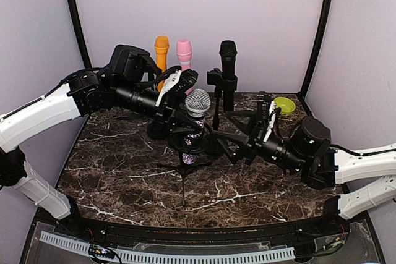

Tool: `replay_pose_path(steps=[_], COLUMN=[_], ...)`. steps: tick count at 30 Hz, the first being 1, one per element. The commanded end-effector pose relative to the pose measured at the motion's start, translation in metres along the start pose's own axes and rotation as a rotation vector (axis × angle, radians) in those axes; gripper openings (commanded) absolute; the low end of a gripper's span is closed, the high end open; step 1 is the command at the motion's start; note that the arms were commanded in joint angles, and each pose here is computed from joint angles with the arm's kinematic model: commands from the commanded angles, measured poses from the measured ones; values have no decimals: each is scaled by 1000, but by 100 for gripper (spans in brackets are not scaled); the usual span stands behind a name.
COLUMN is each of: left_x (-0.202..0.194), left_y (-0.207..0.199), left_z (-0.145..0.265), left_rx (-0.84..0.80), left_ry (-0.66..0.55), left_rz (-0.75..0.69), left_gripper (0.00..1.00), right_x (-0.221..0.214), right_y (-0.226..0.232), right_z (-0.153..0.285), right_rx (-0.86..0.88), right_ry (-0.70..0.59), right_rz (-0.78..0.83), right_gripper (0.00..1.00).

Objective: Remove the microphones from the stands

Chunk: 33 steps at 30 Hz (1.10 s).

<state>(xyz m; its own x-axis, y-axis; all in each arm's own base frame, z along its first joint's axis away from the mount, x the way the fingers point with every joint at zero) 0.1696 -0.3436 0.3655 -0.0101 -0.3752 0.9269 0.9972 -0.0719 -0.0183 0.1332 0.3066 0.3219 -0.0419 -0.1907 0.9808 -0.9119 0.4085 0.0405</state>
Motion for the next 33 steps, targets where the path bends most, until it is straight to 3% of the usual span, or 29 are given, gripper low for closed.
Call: replay_pose_path(steps=[1, 16, 27, 33], left_x=[43, 71, 135, 153], left_y=[-14, -22, -19, -32], left_z=[28, 47, 79, 102], left_rx=[15, 24, 158, 179], left_ry=[-135, -175, -325, -370], left_rz=[-113, -187, -367, -385], left_gripper=[28, 28, 26, 26], right_x=[-3, -56, -78, -78], right_y=[8, -1, -10, -14], right_z=[-17, -20, -7, -6], right_rx=[49, -17, -82, -119], right_ry=[20, 192, 258, 259], right_rz=[11, 37, 42, 38], right_gripper=[89, 86, 86, 86])
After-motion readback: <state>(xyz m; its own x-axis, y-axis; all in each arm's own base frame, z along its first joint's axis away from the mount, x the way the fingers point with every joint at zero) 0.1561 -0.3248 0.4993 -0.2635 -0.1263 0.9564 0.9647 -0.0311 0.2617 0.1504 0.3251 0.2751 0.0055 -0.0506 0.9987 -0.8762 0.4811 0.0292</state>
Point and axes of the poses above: each gripper's point midway between its finger pads, its own z axis back along the fingers, its own y axis along the line the jaws close on, x = y × z, the point moved 5 cm from there along z, back along the fingers, and after that the axes turned 5 degrees about z, right-handed, at the moved point
